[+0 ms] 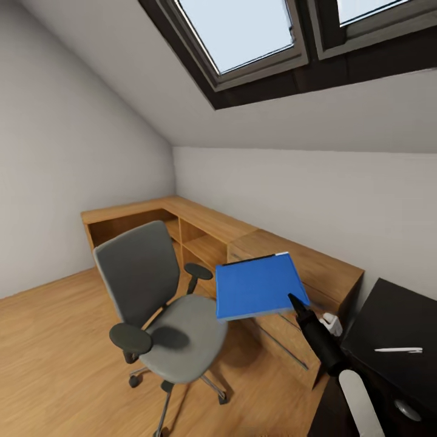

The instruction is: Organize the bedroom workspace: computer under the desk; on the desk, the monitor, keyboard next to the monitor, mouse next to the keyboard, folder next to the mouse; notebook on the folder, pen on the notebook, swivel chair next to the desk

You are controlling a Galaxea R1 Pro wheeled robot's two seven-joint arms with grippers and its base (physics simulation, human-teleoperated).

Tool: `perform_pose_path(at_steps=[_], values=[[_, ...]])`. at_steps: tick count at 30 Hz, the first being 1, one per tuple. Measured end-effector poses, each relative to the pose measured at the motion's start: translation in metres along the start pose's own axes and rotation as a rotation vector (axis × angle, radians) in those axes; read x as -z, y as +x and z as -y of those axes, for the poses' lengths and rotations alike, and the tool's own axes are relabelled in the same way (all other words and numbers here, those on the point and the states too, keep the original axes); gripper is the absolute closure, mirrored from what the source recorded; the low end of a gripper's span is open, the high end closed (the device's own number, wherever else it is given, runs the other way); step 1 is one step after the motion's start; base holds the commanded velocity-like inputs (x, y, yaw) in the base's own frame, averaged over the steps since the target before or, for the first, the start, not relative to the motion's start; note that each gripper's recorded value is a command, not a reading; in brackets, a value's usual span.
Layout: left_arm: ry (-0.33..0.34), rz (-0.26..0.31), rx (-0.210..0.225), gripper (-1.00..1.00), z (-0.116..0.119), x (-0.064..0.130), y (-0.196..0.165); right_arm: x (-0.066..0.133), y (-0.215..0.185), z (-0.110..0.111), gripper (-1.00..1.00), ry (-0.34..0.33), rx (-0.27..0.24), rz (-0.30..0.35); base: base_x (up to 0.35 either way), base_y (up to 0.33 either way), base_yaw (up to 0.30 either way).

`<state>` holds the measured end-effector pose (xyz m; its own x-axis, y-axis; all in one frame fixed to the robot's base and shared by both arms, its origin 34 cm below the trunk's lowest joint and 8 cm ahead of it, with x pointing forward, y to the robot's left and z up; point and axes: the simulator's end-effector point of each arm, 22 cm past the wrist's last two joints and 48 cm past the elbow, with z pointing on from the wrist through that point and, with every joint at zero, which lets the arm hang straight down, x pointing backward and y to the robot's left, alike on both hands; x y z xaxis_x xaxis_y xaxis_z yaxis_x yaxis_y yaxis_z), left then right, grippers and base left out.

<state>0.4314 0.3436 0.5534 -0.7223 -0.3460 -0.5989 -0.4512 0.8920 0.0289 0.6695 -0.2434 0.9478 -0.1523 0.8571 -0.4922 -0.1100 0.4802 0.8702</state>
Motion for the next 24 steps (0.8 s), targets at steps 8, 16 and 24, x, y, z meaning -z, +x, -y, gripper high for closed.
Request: perform_pose_path(at_steps=[8, 16, 24], values=[[-0.001, 0.004, -0.032, -1.00, -0.001, 0.000, 0.001, -0.002, 0.014, 0.005, 1.00, 0.009, -0.020, -0.025, 0.000, 0.000, -0.295], [-0.004, -0.003, -0.040, -1.00, -0.002, 0.000, 0.005, 0.001, 0.010, 0.021, 1.00, 0.043, -0.023, -0.023, -0.126, 0.064, -0.297], [-0.009, 0.024, -0.033, -1.00, -0.004, 0.000, 0.003, 0.004, 0.013, 0.039, 1.00, 0.082, -0.039, -0.026, -0.009, 0.003, -0.298]])
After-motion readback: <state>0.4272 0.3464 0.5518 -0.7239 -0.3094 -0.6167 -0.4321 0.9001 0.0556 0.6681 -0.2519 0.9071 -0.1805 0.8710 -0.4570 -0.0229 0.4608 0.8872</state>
